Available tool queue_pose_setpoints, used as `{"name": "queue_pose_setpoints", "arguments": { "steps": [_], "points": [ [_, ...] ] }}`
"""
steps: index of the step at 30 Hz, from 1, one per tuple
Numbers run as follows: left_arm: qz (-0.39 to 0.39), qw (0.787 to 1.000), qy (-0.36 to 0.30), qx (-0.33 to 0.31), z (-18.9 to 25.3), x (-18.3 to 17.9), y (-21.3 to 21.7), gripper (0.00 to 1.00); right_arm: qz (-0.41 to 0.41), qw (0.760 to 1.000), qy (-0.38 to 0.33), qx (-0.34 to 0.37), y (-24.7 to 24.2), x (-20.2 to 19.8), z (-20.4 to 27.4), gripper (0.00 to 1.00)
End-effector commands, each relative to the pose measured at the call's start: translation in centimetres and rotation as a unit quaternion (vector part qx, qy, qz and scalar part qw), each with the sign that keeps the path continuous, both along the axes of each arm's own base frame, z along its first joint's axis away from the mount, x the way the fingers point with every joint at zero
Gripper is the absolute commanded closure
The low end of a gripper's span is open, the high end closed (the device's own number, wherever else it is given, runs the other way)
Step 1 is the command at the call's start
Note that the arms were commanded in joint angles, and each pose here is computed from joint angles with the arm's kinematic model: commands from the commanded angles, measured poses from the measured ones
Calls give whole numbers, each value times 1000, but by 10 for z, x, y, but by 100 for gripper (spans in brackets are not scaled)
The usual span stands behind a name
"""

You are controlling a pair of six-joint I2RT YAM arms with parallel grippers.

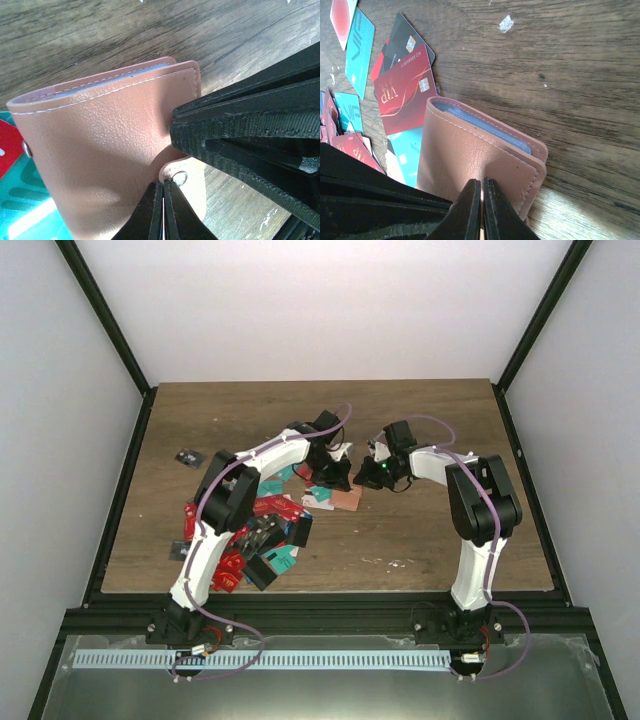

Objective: Put the credit cards into the card holder
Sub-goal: Close the card holder at the center of the board.

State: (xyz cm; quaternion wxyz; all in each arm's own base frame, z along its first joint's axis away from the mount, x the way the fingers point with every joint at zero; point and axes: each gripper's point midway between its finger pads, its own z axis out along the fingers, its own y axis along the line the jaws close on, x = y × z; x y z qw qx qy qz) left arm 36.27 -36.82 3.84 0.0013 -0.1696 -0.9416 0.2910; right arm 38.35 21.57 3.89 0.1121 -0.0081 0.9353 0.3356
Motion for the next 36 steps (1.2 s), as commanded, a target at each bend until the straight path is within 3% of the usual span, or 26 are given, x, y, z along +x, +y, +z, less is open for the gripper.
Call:
{"name": "queue_pose_setpoints", "arguments": {
  "steps": [1,16,22,36],
  "points": [
    [9,999,9,34,-24,2,8,96,2,1000,15,-10,-5,-9,-6,94],
    [11,999,11,31,-23,6,4,96,19,999,-29,26,6,13,36,94],
    [9,999,12,32,-24,5,4,96,38,997,-35,54,11,2,52,94],
    [3,999,11,30,-25,5,4,96,27,998,12,61,6,-26,19,99]
  ]
}}
